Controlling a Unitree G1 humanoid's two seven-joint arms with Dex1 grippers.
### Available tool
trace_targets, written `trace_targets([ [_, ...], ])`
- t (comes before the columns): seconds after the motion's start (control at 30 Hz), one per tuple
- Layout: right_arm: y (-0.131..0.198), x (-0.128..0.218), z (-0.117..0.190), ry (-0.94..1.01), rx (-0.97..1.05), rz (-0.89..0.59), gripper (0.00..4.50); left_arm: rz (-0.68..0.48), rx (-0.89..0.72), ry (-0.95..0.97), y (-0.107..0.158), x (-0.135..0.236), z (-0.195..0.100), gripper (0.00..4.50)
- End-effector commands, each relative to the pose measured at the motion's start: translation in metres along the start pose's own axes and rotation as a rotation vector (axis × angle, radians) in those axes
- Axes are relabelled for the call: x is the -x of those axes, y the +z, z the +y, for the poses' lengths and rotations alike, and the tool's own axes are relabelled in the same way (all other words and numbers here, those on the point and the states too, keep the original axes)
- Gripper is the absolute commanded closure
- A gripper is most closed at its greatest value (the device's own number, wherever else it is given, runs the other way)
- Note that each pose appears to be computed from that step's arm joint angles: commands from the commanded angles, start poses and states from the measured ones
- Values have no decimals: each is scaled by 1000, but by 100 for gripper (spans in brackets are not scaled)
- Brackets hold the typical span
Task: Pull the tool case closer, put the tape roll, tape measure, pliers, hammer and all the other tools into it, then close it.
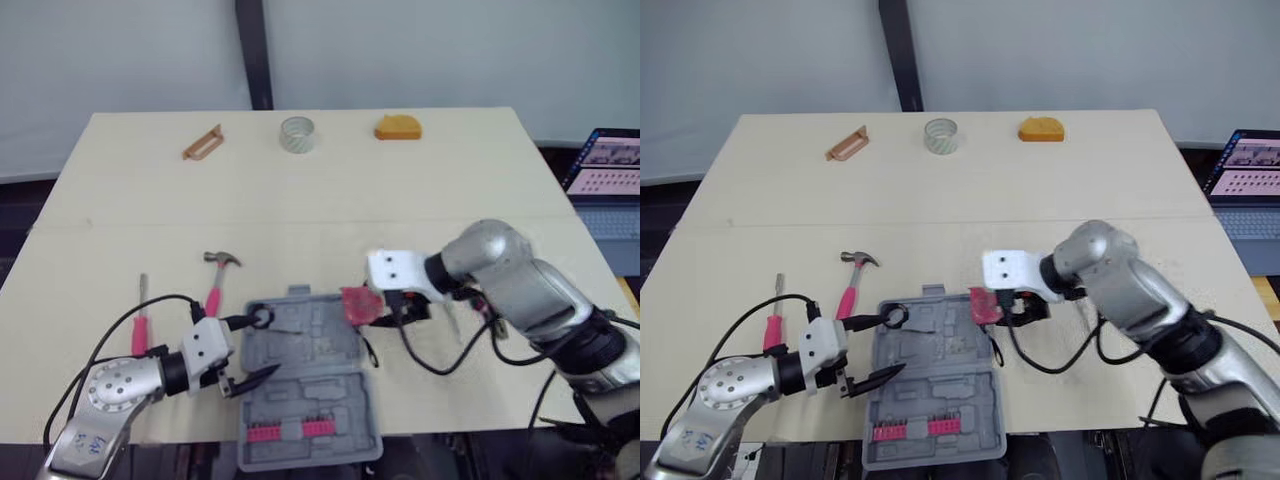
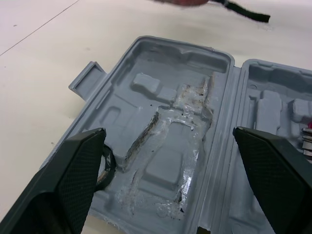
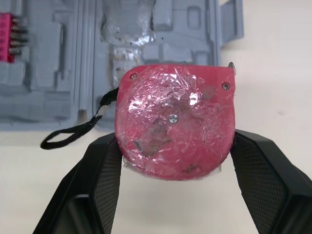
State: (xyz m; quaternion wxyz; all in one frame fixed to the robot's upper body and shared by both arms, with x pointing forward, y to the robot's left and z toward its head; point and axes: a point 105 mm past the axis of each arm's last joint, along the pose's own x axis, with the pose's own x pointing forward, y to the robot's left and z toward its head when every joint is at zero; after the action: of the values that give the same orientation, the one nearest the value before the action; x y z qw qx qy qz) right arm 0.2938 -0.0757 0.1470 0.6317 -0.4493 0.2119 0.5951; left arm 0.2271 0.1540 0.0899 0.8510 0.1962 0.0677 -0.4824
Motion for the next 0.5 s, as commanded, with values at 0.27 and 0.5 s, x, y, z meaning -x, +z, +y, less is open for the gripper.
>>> trace_targets([
  [0.27, 2, -31, -11, -71, 46, 157, 164, -45, -39, -7, 9, -8, 0, 0],
  [0.5, 11, -38, -8, -61, 86, 153, 164, -43, -36, -21, 8, -9, -3, 0],
])
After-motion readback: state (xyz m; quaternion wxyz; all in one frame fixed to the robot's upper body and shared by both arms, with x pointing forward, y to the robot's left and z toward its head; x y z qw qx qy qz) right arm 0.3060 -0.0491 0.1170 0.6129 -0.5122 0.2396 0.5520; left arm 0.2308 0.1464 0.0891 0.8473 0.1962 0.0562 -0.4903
